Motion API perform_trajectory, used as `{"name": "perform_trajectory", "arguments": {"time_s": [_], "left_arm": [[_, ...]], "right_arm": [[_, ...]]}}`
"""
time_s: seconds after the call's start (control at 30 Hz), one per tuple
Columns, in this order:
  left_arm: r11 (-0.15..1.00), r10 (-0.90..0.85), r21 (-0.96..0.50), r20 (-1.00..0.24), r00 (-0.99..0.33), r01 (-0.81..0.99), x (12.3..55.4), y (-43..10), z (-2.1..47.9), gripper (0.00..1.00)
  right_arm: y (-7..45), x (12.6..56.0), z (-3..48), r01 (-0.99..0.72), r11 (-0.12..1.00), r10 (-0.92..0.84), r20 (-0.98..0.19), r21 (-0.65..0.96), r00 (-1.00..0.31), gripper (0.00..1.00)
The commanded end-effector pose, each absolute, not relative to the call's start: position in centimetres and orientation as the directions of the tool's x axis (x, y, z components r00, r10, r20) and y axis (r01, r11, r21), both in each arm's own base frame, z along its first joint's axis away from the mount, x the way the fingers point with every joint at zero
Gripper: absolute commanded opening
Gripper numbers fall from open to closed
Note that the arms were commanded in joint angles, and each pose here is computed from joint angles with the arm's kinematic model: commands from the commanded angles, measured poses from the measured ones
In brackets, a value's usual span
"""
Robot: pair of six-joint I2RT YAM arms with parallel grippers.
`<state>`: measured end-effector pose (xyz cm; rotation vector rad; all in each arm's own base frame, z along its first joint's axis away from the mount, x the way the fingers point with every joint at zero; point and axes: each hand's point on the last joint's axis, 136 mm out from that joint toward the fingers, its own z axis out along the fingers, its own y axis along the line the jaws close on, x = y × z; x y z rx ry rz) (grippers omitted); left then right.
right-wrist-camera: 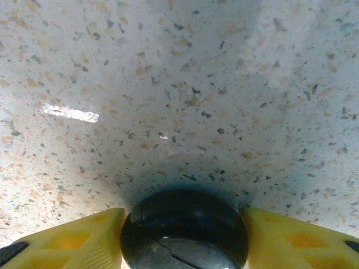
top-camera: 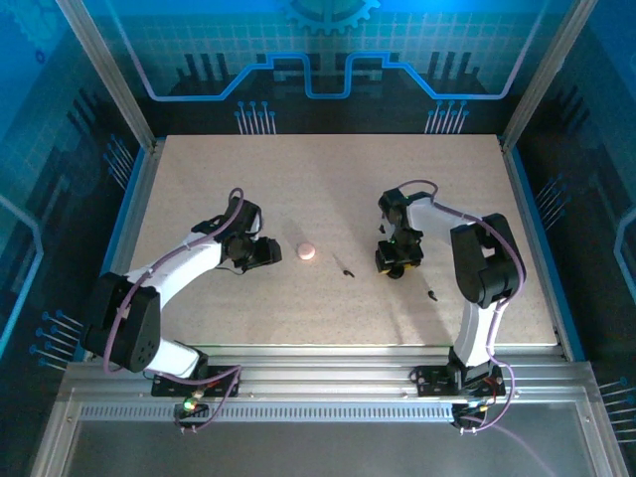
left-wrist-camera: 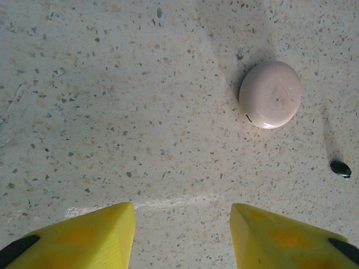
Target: Insert the wireless bluetooth earbuds into the charging case
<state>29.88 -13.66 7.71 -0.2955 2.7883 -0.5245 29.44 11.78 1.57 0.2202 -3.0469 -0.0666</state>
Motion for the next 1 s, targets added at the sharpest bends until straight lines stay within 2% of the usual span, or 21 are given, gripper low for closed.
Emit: {"name": "perform_trajectory", "arguments": {"time_s": [0.0, 0.1, 0.2, 0.33, 0.43, 0.53, 0.63, 0.73, 0.97], "left_arm": [[0.923, -0.220, -0.368, -0.273, -0.937, -0.109, 30.1, -13.9, 8.2, 0.48], [0.925, -0.214, -0.368, -0.292, -0.932, -0.098, 30.2, -13.9, 9.0, 0.48], [0.914, -0.191, -0.404, -0.361, -0.913, -0.031, 30.5, -14.7, 10.8, 0.47], [0.833, -0.066, -0.497, -0.525, -0.848, 0.243, 30.1, -18.8, 14.3, 0.47], [0.754, 0.022, -0.477, -0.670, -0.742, 0.453, 28.9, -21.6, 16.5, 0.48], [0.653, 0.023, -0.445, -0.797, -0.604, 0.612, 27.8, -23.5, 18.9, 0.48], [0.549, -0.011, -0.342, -0.915, -0.403, 0.763, 26.1, -24.9, 21.3, 0.47], [0.486, -0.031, -0.197, -0.978, -0.208, 0.852, 24.2, -25.8, 22.6, 0.46], [0.412, -0.008, -0.137, -0.989, -0.147, 0.901, 23.2, -28.5, 22.9, 0.46]], "right_arm": [[11.5, 29.3, 1.6, -0.110, 0.993, -0.115, 0.110, 0.050, -0.987, 0.50], [11.5, 29.6, 2.4, -0.104, 0.993, -0.108, 0.070, 0.050, -0.992, 0.46], [11.9, 29.9, 4.6, -0.098, 0.991, -0.096, -0.017, 0.091, -0.995, 0.45], [13.9, 29.7, 9.4, -0.095, 0.963, -0.047, -0.191, 0.252, -0.981, 0.43], [15.9, 29.4, 14.0, -0.108, 0.904, 0.036, -0.326, 0.413, -0.945, 0.43], [17.4, 28.8, 18.3, -0.133, 0.823, 0.141, -0.425, 0.553, -0.894, 0.42], [17.7, 28.1, 21.0, -0.111, 0.753, 0.269, -0.457, 0.649, -0.848, 0.42], [18.4, 27.4, 22.2, -0.091, 0.669, 0.369, -0.436, 0.738, -0.821, 0.42], [21.8, 26.0, 23.7, -0.126, 0.553, 0.385, -0.387, 0.824, -0.838, 0.42]]}}
